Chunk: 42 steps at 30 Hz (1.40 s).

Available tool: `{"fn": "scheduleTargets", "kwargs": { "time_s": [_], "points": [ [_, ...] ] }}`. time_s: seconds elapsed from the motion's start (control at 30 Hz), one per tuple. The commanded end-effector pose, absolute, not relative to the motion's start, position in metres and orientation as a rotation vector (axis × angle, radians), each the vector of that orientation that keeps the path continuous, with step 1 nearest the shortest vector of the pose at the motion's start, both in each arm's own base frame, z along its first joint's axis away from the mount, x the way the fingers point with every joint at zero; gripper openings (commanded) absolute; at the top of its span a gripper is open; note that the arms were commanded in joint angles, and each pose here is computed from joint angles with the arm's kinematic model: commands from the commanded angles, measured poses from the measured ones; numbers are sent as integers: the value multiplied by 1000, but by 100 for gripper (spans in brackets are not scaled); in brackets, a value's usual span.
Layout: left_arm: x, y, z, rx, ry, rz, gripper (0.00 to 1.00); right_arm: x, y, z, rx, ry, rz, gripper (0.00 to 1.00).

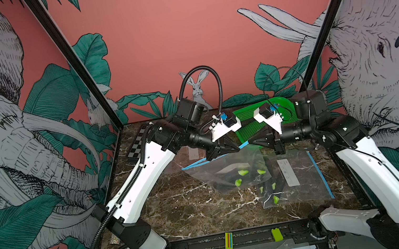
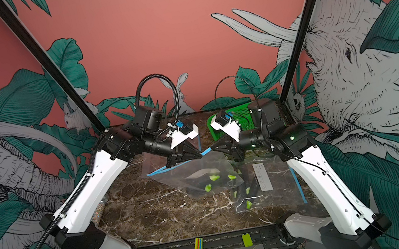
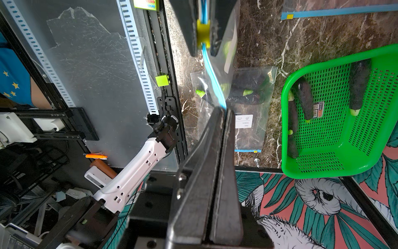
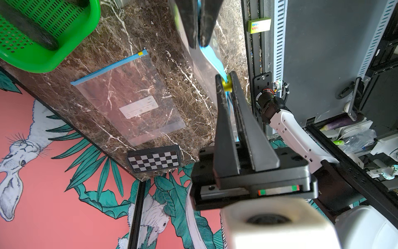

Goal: Place the eggplant in a zip-top bag and seal the zipper
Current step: Zip the zipper on the zipper food storage bag.

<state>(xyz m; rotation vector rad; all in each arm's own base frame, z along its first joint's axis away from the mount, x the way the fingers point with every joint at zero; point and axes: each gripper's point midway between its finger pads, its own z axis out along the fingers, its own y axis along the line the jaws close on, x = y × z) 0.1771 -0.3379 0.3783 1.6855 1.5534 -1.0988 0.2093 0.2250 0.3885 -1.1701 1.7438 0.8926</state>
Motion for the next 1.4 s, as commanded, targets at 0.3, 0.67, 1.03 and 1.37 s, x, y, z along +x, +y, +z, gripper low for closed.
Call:
{"fn": "scheduleTargets", "kwargs": {
  "time_s": [0.3, 0.67, 1.03, 1.37],
  "points": [
    [161, -302, 375, 1674, 1652, -1034, 0, 215, 199, 406, -1077, 1724, 802, 0],
    [169, -280, 368, 1581, 1745, -1020, 0, 220, 177, 409, -991, 1741, 761, 0],
    [172, -263, 366, 1540, 1790, -981, 0, 233, 161, 409, -906, 1766, 717, 0],
    [177, -252, 360, 1506, 1841, -930, 0, 236, 153, 413, -884, 1771, 677, 0]
  ]
}}
